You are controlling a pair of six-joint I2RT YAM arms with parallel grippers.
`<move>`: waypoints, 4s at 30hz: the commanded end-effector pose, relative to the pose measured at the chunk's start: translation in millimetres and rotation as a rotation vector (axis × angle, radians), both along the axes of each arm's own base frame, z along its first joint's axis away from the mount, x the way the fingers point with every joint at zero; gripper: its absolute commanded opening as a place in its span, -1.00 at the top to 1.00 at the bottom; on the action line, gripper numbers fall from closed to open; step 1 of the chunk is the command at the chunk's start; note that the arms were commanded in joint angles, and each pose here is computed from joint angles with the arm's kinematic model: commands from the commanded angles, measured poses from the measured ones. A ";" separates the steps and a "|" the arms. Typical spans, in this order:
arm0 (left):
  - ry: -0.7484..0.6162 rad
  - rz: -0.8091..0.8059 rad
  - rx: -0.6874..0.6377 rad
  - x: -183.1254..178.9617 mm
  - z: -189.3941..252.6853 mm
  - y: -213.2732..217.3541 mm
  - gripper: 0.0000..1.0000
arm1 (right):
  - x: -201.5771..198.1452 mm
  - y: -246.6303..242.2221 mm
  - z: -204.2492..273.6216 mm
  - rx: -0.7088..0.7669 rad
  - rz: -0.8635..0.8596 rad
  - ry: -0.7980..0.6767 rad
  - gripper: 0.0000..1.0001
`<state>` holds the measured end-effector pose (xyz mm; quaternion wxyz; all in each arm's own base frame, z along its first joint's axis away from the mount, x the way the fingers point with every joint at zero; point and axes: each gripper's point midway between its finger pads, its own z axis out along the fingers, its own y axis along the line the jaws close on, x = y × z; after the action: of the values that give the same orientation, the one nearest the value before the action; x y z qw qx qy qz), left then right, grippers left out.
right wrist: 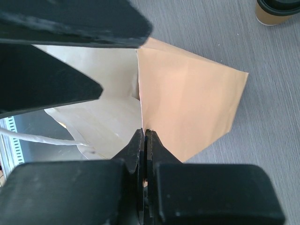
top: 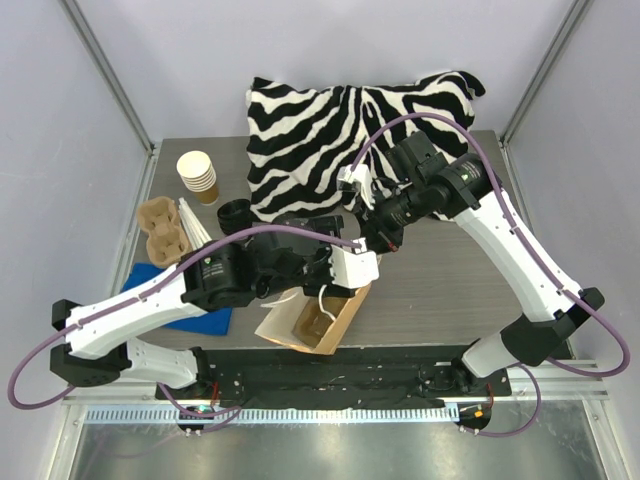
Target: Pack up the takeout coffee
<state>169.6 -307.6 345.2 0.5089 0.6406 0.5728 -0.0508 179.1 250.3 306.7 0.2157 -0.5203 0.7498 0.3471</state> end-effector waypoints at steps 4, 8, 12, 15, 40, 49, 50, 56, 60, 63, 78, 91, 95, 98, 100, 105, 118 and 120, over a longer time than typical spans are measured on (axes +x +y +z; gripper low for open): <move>-0.146 0.015 0.021 19.1 9.3 -4.0 -0.68 | -22.1 -7.6 8.0 0.019 0.042 0.014 0.98; -0.198 -0.035 0.017 15.9 19.4 -10.4 -0.68 | -22.0 -7.3 4.9 0.015 0.044 0.021 0.98; -0.292 -0.095 0.024 9.7 29.0 -13.2 -0.66 | -19.6 -8.1 2.0 0.001 0.027 0.028 0.98; -0.425 -0.123 0.037 4.2 36.3 -13.9 -0.66 | -19.2 -7.6 1.3 -0.001 0.022 0.031 0.98; -0.913 0.018 0.163 22.6 57.9 -4.9 -0.71 | -24.1 -9.7 -1.0 -0.001 0.036 0.037 0.97; -0.954 0.051 0.200 31.5 63.8 4.7 -0.72 | -30.2 -14.3 -3.1 0.000 0.056 0.032 0.98; -0.958 0.051 0.207 32.7 62.9 5.6 -0.73 | -31.3 -14.6 -2.5 0.000 0.058 0.030 0.98; -0.966 0.089 0.228 44.5 65.0 13.9 -0.73 | -33.0 -15.7 -2.4 0.004 0.061 0.030 0.98; -0.966 0.126 0.201 53.0 78.8 19.5 -0.74 | -34.4 -16.9 -3.1 0.002 0.063 0.026 0.98; -0.951 0.146 0.159 54.5 89.3 22.7 -0.75 | -33.6 -16.8 -3.6 0.000 0.061 0.025 0.98; -0.797 0.242 -0.008 69.1 120.2 42.7 -0.79 | -31.2 -18.4 -5.4 -0.008 0.043 0.015 0.98; -0.316 0.509 -0.288 95.7 132.1 112.1 -0.86 | -27.8 -21.0 25.7 0.090 0.025 -0.165 0.98; -0.179 0.528 -0.324 85.6 104.3 116.6 -0.86 | -33.6 -26.9 25.4 0.104 0.042 -0.214 0.98; -0.085 0.531 -0.299 84.4 76.2 118.7 -0.87 | -38.7 -29.6 22.9 0.100 0.040 -0.196 0.98; -0.008 0.546 -0.316 85.8 62.5 122.1 -0.87 | -39.1 -31.4 21.2 0.090 0.025 -0.189 0.98; 0.232 0.519 -0.277 76.8 22.6 118.0 -0.88 | -35.2 -37.9 11.3 0.027 -0.107 -0.100 0.98; 0.795 0.626 -0.330 110.1 -37.4 123.4 -0.99 | 7.3 -73.6 -13.8 -0.102 -0.461 -0.119 0.98; 0.827 0.662 -0.352 119.0 -44.5 118.6 -0.99 | 13.9 -73.8 -9.9 -0.066 -0.496 -0.120 0.98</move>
<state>296.3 -168.1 291.0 0.3446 0.2867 0.8791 -0.1619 172.3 186.6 290.7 0.2800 -0.4149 0.8303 0.2450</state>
